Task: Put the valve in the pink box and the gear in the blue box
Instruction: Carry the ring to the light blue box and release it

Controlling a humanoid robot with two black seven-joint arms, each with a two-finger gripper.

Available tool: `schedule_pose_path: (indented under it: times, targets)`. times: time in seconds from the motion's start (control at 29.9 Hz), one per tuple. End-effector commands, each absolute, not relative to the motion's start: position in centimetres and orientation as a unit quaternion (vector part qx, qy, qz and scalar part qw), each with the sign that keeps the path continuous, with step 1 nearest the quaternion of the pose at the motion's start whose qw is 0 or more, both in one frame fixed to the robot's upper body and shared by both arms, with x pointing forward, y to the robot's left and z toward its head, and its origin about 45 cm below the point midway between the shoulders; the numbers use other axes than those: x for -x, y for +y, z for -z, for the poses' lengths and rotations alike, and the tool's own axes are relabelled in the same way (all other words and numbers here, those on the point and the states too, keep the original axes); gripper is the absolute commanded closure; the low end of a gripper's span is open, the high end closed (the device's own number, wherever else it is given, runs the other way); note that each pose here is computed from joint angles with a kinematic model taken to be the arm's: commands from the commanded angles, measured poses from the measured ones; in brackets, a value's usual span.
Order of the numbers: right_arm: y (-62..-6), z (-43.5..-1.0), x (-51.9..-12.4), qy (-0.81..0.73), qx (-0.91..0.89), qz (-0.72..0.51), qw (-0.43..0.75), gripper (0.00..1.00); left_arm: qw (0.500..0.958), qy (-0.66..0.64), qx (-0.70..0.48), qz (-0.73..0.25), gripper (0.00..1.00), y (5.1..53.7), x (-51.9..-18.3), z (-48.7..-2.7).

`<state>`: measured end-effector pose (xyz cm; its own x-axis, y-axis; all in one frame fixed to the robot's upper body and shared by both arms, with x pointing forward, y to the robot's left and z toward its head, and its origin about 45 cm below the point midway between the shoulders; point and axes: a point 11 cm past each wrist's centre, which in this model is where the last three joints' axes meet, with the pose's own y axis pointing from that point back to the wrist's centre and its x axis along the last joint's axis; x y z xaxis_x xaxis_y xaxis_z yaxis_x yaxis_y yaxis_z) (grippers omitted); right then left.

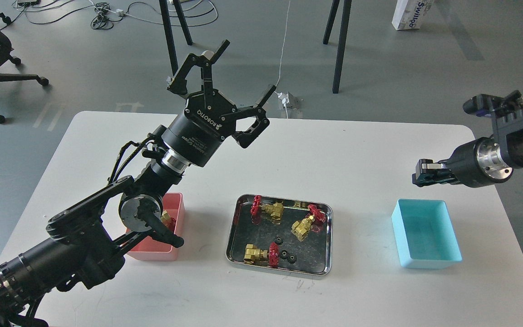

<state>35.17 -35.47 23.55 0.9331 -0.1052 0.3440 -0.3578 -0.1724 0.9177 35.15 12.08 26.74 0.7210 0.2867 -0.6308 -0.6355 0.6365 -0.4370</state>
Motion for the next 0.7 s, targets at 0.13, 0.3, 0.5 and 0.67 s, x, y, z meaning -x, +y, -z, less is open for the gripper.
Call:
schedule_pose_path:
  times: [0.13,0.3,0.5,0.67]
  targets:
    - [-38.3,-20.7,-31.5,-0.170,-0.766,-0.047,0.618,0.91,0.873,0.258,0.328,-0.251,0.02,10.4,-34.6,-26.5]
    - [-37.7,-19.9,-31.7,-0.195,-0.773,-0.048,0.602,0.55,0.873,0.258,0.328,-0.251,0.02,10.4,-34.6,-26.5]
    - [-37.8,-19.3,-31.3,-0.199,-0.774,-0.040,0.599,0.01,0.873,0.259,0.327,-0.253,0.02,10.5,-34.6,-26.3]
    - [-36.3,-22.6,-34.2,-0.246,-0.794,-0.074,0.551,0.01,0.874,0.244,0.320,-0.271,0.02,11.3,-35.5,-26.7]
